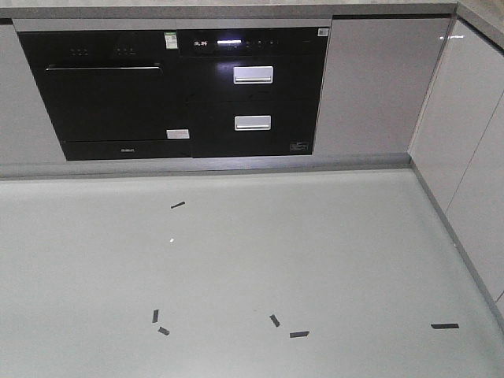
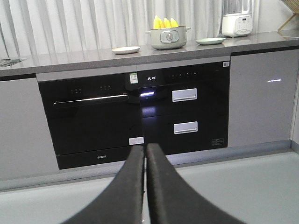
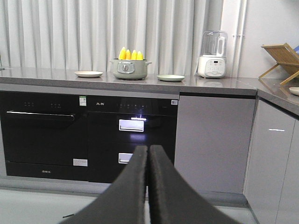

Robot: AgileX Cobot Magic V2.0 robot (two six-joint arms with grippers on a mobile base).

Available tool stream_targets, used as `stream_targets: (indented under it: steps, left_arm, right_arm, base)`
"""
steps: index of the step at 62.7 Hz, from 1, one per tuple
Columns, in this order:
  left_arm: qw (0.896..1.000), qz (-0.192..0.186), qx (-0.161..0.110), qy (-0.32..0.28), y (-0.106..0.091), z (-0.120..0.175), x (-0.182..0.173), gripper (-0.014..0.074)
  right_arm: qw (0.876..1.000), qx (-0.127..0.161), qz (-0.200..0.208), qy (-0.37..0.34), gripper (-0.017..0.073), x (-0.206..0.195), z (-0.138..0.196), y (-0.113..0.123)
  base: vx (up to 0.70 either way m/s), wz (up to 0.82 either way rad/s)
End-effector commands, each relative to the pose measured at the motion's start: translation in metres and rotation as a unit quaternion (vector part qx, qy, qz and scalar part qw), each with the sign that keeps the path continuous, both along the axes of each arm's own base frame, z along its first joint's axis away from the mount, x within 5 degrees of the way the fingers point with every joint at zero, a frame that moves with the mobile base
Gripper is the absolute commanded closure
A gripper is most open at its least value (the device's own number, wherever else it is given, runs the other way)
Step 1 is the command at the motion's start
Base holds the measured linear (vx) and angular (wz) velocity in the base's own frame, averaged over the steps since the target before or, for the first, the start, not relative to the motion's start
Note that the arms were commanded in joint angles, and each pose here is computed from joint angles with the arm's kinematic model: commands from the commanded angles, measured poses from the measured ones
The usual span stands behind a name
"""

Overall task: Distribute corn equally
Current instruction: 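Drive the base toward the counter with the pot and plates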

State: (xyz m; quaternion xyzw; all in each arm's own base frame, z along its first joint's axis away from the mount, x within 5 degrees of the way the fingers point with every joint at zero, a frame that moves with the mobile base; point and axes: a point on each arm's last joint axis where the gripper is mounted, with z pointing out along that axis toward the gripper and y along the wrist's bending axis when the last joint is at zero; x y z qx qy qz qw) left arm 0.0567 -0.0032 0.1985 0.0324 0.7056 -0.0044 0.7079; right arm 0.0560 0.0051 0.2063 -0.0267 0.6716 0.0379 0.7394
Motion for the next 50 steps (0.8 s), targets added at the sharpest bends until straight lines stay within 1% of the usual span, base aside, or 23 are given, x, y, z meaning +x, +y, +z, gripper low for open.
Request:
stream_targets:
  steps: [1,50]
  left_arm:
    - [0.999,0.004,-0.007,-0.041,0.0008,0.0061,-0.0014,0.0601]
    - [0.999,0.004,-0.007,-0.041,0.0008,0.0061,-0.0014,0.0601]
  right_arm:
    - [0.999,-0.002,0.001,-0.039,0.0564,-0.001,0.0049,0.0003]
    - [0.999,-0.002,0.001,-0.039,0.0564,-0.001,0.0049,0.0003]
  base:
    - [0.0,0.0]
    - [0.0,0.0]
